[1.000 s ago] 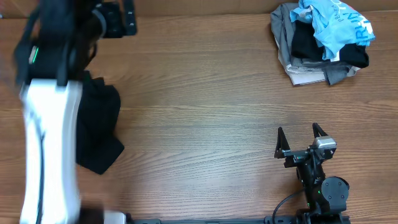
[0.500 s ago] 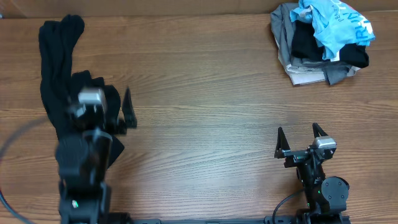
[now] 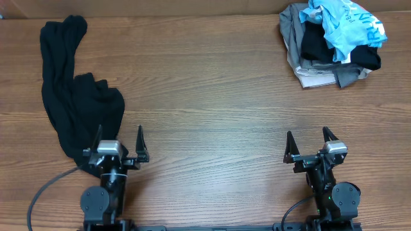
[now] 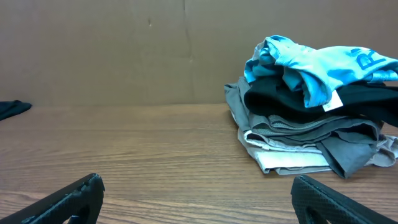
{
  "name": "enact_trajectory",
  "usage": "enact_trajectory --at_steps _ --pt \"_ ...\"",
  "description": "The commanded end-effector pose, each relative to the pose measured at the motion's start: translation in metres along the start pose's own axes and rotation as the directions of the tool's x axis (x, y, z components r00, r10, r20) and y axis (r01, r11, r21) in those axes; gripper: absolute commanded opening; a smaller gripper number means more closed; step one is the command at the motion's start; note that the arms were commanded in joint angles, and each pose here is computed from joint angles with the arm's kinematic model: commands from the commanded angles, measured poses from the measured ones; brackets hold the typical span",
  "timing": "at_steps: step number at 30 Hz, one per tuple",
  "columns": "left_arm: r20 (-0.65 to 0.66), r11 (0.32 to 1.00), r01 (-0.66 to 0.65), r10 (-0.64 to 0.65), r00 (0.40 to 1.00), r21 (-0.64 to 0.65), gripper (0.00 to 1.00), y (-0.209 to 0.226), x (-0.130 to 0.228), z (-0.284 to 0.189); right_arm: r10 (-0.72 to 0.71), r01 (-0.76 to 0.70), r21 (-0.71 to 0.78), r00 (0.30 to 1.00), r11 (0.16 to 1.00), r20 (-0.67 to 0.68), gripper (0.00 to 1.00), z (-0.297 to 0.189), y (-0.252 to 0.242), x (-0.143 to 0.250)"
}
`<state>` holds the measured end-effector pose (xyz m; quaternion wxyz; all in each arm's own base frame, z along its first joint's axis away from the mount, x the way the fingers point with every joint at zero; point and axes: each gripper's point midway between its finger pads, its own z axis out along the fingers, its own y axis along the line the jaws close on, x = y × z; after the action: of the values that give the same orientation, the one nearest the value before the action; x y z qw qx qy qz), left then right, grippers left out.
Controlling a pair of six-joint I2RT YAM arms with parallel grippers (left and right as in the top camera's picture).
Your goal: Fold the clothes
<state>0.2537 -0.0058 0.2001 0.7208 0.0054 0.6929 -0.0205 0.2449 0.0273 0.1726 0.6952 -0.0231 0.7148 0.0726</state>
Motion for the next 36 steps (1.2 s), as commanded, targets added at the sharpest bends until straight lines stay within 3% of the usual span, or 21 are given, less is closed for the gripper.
enact_trajectory --at_steps 1,8,36 --pt "0.004 1.0 -0.008 0.008 1.0 -0.003 1.0 0.001 0.013 -0.003 0.005 -0.005 0.006 1.0 1.0 0.006 1.0 0.0 -0.001 0.001" --pt "-0.117 1.0 -0.005 0.002 0.993 -0.02 1.0 0.004 0.044 -0.01 0.005 -0.005 0.006 1.0 1.0 0.006 1.0 0.0 -0.001 0.001" --pt "-0.114 1.0 -0.005 0.003 0.993 -0.022 1.0 0.005 0.043 -0.009 0.005 -0.005 0.006 1.0 1.0 0.006 1.0 0.0 -0.001 0.001"
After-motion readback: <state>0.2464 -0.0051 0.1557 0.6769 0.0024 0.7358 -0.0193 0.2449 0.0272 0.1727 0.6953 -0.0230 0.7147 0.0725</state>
